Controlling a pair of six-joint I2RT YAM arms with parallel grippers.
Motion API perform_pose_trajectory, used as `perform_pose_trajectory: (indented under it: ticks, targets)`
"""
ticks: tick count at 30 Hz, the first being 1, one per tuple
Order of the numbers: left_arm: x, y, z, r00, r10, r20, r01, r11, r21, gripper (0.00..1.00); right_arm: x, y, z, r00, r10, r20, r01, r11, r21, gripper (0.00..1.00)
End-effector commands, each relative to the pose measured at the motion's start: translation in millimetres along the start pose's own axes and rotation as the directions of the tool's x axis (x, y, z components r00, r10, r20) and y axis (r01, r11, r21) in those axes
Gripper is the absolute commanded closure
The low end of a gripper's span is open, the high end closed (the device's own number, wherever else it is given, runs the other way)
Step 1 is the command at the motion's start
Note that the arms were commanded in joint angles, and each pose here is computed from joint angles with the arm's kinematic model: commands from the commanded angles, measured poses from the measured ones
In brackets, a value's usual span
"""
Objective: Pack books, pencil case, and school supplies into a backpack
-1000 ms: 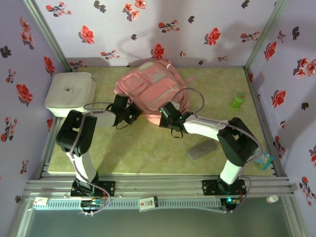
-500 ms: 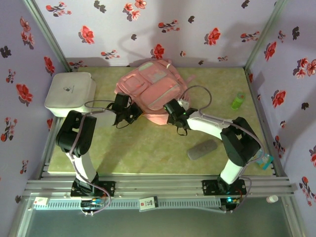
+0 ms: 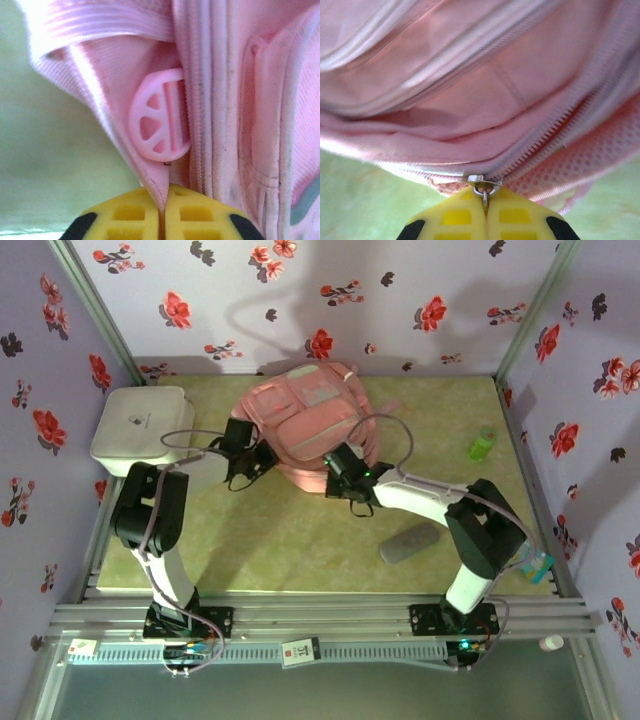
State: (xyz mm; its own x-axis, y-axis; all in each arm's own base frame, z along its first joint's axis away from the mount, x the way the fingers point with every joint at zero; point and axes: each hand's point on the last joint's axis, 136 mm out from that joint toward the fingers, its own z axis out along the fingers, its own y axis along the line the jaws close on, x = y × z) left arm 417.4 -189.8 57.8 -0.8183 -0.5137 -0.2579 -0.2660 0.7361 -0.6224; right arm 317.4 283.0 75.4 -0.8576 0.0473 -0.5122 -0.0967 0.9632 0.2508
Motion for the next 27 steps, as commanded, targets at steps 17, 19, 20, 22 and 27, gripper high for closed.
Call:
perform_pose_trajectory:
  ticks: [17, 19, 20, 22, 27]
  targets:
    - [-17.6, 31.6, -78.9, 0.991, -0.125, 0.043, 0.123, 0.991, 0.044, 0.3, -17.6, 153.9, 27.6, 0.998, -0.059, -0.006, 0.051, 0.904, -0.425, 1.0]
    - [-6.1, 29.4, -75.4, 0.987, -0.159, -0.007, 0.159, 0.984, 0.08, 0.3, -17.2, 154.0, 28.9, 0.998, -0.057, -0.01, 0.047, 0.904, -0.426, 1.0]
    - [-2.6, 28.1, -73.6, 0.984, -0.176, -0.023, 0.177, 0.979, 0.096, 0.3, -15.8, 154.4, 29.4, 0.998, -0.06, -0.013, 0.049, 0.903, -0.427, 1.0]
    - [2.9, 23.4, -67.8, 0.98, -0.19, -0.053, 0.196, 0.972, 0.13, 0.32, -13.5, 153.3, 30.9, 0.998, -0.059, -0.022, 0.045, 0.904, -0.425, 1.0]
    - [6.7, 18.8, -51.0, 0.98, -0.178, -0.093, 0.19, 0.972, 0.138, 0.42, -9.5, 150.2, 34.1, 0.998, -0.055, -0.036, 0.035, 0.909, -0.416, 1.0]
